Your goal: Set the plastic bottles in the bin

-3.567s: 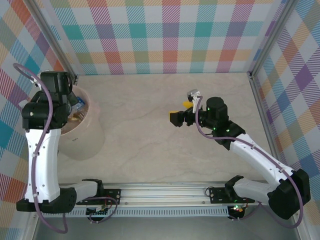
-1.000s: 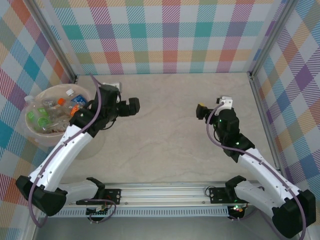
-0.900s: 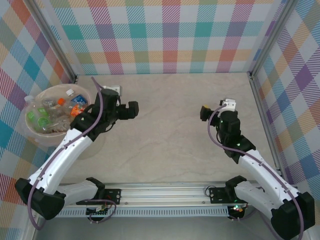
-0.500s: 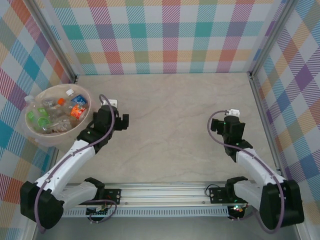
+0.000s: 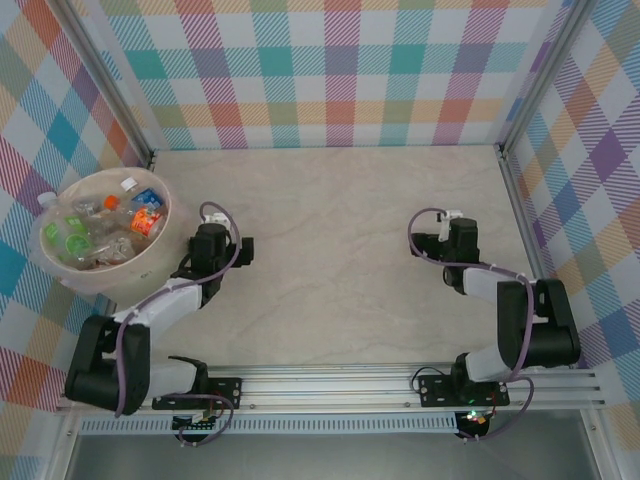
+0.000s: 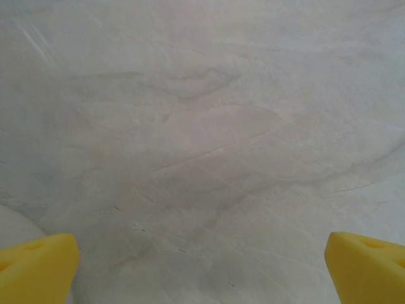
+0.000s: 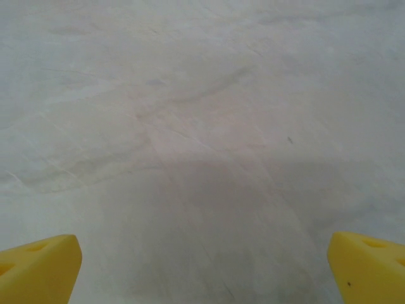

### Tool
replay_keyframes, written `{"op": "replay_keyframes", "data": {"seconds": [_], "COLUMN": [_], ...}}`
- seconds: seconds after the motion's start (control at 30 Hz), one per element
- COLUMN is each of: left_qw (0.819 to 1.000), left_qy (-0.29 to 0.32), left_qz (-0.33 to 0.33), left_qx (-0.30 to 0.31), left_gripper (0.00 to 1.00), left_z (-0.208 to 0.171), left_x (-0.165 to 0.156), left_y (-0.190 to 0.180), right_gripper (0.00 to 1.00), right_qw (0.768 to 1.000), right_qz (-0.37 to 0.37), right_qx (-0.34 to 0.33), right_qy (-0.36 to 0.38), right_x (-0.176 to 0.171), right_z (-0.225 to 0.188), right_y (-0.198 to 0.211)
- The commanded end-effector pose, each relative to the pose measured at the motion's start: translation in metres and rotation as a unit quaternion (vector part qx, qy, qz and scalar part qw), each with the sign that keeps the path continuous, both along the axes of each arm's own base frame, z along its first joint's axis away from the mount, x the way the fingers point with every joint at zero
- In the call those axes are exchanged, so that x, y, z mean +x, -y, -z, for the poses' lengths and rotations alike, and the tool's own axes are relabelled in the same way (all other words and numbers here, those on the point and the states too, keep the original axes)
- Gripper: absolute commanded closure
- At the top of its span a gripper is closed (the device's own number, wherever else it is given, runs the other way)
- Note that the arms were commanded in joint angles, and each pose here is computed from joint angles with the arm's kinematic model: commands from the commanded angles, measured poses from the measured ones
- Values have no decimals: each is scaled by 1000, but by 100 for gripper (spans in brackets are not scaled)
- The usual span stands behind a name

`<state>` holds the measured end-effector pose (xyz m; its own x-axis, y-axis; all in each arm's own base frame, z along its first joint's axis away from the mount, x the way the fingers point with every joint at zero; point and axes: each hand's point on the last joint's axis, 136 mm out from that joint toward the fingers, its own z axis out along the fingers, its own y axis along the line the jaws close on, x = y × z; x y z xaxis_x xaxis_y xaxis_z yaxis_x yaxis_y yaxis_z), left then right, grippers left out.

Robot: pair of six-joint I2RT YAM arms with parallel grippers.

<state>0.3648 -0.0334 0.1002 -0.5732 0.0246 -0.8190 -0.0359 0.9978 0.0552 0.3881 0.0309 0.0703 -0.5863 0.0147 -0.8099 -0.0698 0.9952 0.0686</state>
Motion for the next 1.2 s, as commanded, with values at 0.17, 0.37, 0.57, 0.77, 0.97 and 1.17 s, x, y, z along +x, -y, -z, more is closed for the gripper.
{"op": "replay_keyframes", "data": {"seconds": [0.17, 0.37, 0.57, 0.77, 0.97, 1.17], "left_qw": [998, 995, 994, 993, 993, 993], "left_qy": [32, 63, 88, 103, 102, 102], "left_qz": [39, 50, 35, -37, -37, -36], "left_qx": [-49, -50, -47, -42, -42, -42], "left_gripper": [0, 0, 0, 0, 0, 0], "left_z": [10, 3, 17, 20, 21, 21], "left_x": [30, 33, 35, 33, 33, 33], "left_y": [2, 1, -6, -30, -30, -30], "right_gripper": [0, 0, 0, 0, 0, 0], "right_qw": [989, 992, 992, 992, 992, 992], "right_qz": [-72, -23, -19, -20, -20, -20], "right_qx": [35, 29, 28, 28, 29, 29], "right_qy": [125, 118, 120, 120, 118, 117], "right_x": [6, 9, 9, 9, 9, 10], "right_z": [-31, -21, -22, -21, -21, -21], "right_y": [-11, 5, 6, 6, 6, 6]}}
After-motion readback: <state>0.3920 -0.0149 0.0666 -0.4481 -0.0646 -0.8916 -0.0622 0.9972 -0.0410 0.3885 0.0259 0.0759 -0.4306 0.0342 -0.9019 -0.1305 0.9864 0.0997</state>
